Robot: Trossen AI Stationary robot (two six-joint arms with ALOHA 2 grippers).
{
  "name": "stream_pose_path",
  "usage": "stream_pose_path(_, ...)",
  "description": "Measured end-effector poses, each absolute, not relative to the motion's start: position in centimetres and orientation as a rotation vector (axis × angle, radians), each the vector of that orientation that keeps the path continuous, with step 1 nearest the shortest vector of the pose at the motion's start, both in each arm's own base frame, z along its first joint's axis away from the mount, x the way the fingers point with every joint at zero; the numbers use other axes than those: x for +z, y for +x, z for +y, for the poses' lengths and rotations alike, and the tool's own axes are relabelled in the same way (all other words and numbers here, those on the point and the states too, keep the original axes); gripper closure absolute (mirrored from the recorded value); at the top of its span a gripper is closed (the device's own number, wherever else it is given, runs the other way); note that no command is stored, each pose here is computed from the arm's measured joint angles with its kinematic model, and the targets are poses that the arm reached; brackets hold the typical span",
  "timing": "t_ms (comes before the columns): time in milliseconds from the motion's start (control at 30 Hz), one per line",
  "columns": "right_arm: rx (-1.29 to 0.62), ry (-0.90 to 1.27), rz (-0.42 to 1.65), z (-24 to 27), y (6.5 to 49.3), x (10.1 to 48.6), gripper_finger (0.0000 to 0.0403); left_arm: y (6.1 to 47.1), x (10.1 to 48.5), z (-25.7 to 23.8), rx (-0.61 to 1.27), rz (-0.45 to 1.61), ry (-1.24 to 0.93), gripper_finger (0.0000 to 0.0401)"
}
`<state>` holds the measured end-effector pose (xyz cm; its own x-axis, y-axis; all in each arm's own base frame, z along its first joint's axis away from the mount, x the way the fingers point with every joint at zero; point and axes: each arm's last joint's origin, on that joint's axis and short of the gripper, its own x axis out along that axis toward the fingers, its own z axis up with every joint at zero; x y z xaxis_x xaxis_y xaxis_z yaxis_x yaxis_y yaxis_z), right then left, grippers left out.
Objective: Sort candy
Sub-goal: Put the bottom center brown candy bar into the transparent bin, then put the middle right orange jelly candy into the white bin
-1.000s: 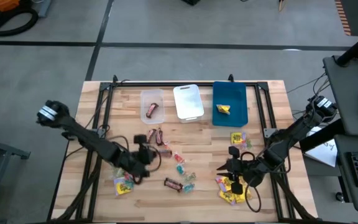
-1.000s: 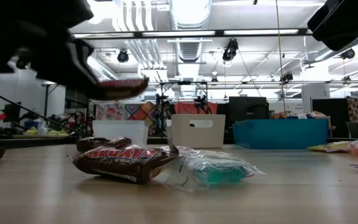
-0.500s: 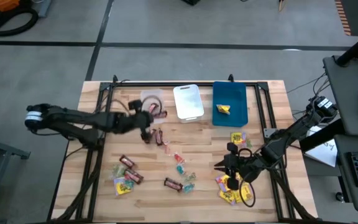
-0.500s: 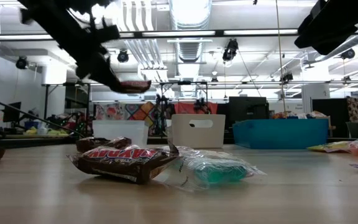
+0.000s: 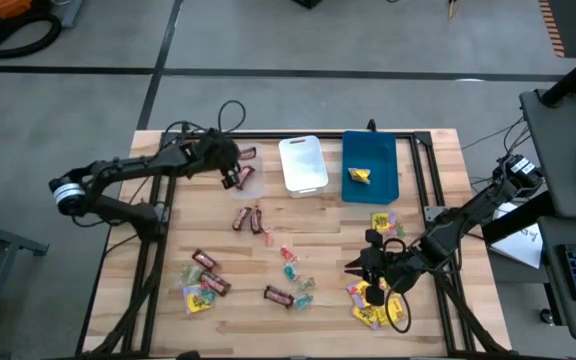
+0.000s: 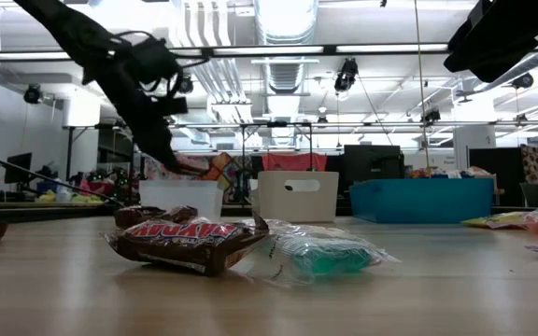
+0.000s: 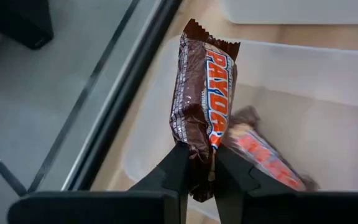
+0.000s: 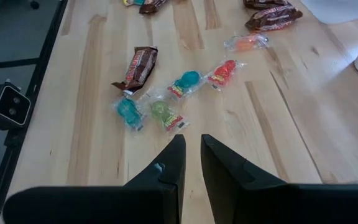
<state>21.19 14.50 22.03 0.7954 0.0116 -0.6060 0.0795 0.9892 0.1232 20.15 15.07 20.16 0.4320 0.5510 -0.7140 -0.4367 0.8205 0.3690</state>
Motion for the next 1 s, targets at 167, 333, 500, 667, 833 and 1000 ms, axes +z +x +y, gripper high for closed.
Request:
stream_pose_path(167,-0.037,0.146,0.651,14.5,21.2,22.0,0.036,20.9,19.5,16.8,0.635,0.982,0.116,0.0365)
stream_pose_path(333,-0.041,0.155,0.65,14.5,21.2,22.0,0.036,21.5,18.7,17.9,0.639,1.02,0.098,0.0361)
stream_pose_path(500,-0.058,0.206,0.649,14.5,21.2,22.0,0.036,21.5,18.4,17.9,0.635,1.035,0.093,0.0332)
stream_pose_path(667,-0.071,0.239,0.649,14.4,21.2,22.0,0.0358,21.3,19.2,17.8,0.644,1.01,0.102,0.0292)
stream_pose_path(833,-0.094,0.304,0.645,14.2,21.3,22.2,0.0353,20.5,20.5,17.1,0.651,0.998,0.094,0.0263)
stream_pose_path(1000,-0.096,0.421,0.664,13.8,21.5,22.5,0.0355,19.4,22.2,16.0,0.682,0.941,0.011,0.0255)
